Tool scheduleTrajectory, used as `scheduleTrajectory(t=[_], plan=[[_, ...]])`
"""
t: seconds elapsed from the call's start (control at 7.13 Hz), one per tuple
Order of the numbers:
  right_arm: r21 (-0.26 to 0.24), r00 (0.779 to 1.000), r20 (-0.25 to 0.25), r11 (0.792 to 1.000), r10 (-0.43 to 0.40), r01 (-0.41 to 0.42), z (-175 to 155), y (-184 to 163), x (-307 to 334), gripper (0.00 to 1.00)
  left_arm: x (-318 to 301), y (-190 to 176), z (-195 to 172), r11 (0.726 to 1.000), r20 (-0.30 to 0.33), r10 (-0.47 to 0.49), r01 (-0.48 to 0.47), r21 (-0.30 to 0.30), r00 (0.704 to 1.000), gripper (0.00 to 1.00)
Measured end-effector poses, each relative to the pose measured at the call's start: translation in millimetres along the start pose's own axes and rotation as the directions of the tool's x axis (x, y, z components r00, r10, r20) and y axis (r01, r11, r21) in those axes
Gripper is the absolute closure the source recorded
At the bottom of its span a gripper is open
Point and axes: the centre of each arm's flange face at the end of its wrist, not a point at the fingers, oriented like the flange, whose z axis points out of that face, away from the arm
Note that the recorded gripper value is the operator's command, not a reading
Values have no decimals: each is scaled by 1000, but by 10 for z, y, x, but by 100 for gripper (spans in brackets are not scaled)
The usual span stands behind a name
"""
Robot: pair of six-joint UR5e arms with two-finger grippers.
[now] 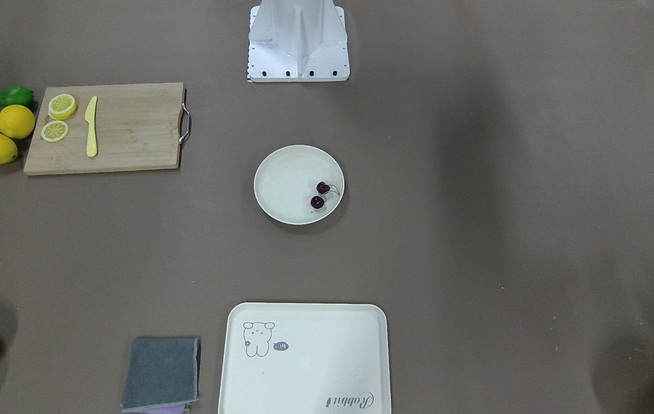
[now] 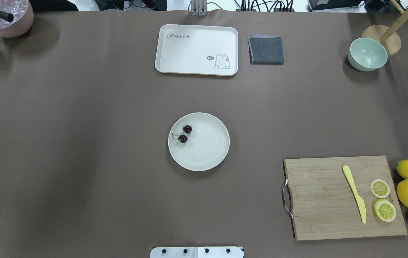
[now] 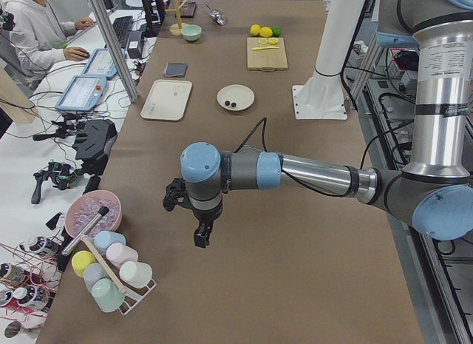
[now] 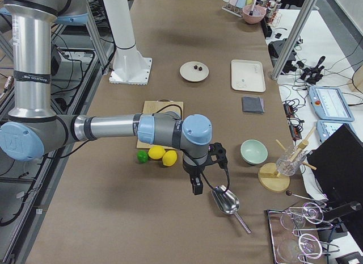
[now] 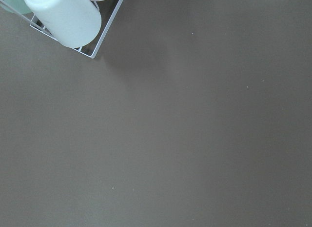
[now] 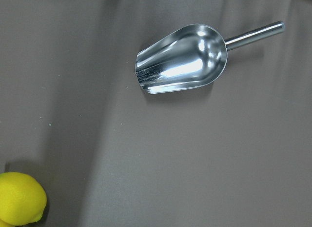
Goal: Place red cherry on plate
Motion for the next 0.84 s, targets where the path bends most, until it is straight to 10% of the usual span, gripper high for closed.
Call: scheduleTrajectory(t=[0.84], plan=[[22,997,69,999,39,-41,132,104,172,0,-119,285,-10,998,-79,-47,50,37,996,2]])
